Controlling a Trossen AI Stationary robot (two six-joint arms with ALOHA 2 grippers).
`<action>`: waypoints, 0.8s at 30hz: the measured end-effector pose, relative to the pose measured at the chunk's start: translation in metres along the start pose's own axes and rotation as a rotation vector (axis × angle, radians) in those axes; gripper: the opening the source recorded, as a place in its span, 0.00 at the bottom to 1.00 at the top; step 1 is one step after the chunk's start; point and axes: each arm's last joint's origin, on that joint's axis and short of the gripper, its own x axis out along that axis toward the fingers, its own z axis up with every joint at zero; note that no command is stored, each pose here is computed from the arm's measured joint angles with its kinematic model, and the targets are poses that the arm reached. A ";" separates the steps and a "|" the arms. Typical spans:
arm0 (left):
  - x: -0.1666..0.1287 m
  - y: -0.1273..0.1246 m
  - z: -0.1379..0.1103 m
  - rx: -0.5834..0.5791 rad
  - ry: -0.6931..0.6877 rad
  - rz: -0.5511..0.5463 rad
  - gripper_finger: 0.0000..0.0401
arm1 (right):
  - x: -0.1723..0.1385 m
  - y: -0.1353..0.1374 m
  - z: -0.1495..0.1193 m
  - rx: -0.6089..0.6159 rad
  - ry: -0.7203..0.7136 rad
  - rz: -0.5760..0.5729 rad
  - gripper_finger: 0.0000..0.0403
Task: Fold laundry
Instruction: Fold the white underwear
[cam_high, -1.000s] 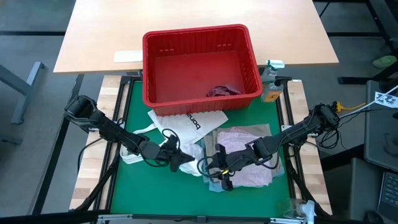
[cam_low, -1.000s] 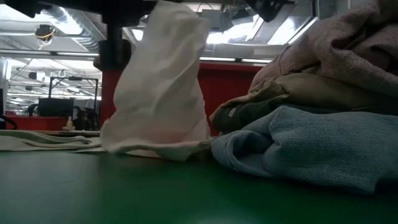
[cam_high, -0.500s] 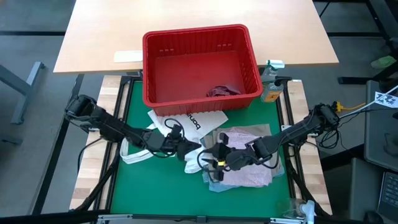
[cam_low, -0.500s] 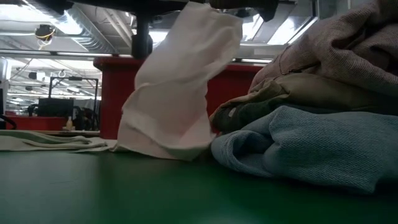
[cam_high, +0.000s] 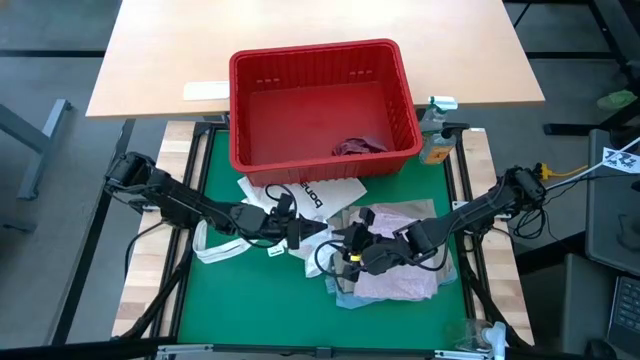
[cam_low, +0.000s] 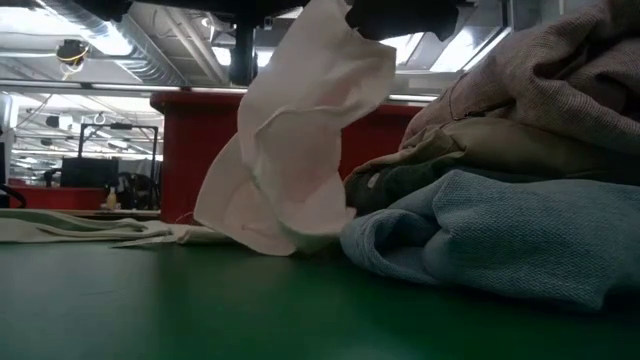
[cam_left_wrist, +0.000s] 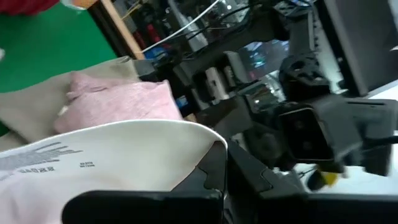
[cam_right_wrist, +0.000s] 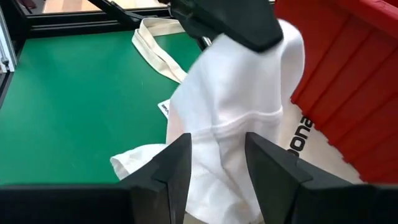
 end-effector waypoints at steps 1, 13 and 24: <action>0.000 -0.001 0.000 -0.004 -0.003 -0.008 0.00 | 0.000 0.000 0.000 -0.002 0.000 0.000 0.38; 0.000 -0.005 0.002 -0.045 -0.022 -0.046 0.00 | 0.000 -0.003 -0.003 -0.029 0.014 -0.055 0.38; 0.000 -0.006 0.002 -0.042 0.019 -0.078 0.00 | 0.000 -0.005 -0.003 -0.038 -0.004 -0.123 0.34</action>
